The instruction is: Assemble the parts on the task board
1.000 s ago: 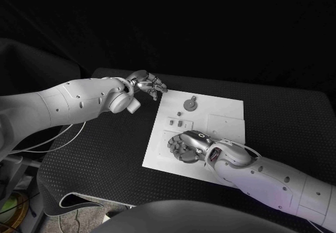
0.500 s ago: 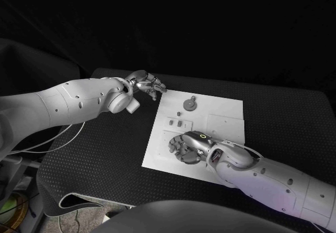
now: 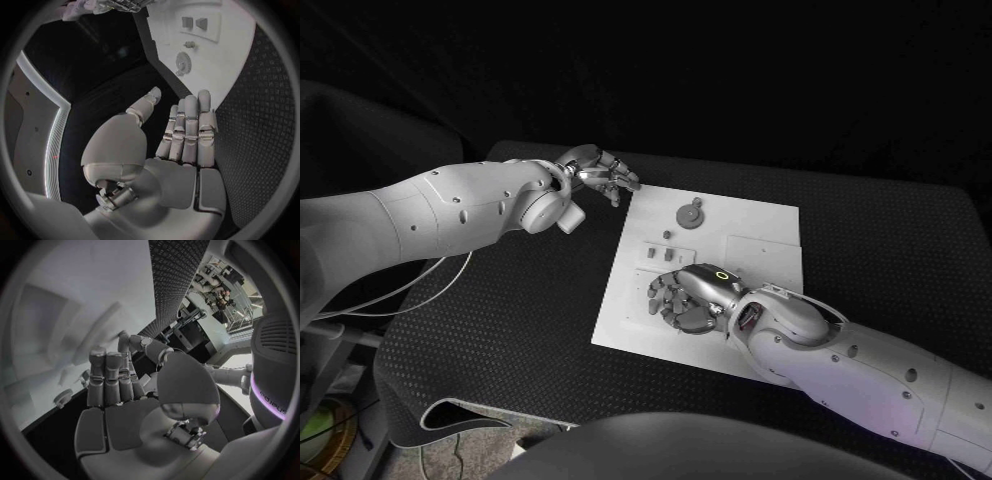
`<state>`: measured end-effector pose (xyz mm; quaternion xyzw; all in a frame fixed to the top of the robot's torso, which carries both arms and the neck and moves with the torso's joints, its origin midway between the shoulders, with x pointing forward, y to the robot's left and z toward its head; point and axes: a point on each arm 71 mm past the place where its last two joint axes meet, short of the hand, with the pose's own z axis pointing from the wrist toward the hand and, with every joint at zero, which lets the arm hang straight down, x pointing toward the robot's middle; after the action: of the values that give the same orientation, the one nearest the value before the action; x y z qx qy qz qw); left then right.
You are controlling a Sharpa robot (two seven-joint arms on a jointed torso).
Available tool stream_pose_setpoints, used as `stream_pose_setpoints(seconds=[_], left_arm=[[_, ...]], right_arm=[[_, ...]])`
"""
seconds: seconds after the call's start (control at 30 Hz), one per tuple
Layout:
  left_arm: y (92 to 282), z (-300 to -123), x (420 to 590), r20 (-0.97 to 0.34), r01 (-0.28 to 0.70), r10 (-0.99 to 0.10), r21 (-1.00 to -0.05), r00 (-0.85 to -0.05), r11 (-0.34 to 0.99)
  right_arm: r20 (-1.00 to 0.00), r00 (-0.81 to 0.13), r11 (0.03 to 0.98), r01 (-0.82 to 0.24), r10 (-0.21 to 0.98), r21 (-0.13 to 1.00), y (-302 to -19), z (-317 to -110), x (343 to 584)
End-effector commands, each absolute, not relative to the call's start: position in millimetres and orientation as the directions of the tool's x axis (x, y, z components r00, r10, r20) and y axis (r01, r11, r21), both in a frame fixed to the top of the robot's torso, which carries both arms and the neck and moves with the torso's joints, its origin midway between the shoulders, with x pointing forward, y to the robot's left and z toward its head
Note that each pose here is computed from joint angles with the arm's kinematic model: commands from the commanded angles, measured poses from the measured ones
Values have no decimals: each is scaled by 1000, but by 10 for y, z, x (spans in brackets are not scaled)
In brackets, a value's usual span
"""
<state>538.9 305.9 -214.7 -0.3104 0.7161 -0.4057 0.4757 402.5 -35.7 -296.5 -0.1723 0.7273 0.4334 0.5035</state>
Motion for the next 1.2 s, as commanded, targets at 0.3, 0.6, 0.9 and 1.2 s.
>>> stream_pose_setpoints(seconds=[0.3,0.6,0.9,1.2], left_arm=[[3078,-2145,5391,-424,-60,-831,-878,-360,474],[3112,-2143,5386,-427,-63,-833,-877,-353,476],[3142,-2137,5385,-432,-61,-836,-876,-339,478],[3138,-2130,5385,-435,-55,-838,-877,-330,477]], right_arm=[[-829,-486,545,-630,278,552,-495,-2729,4074],[-796,-497,550,-579,347,601,-867,-2439,4180],[-737,-567,619,-442,368,649,-1392,-2107,4371],[-671,-647,765,-205,361,610,-1992,-2152,4505]])
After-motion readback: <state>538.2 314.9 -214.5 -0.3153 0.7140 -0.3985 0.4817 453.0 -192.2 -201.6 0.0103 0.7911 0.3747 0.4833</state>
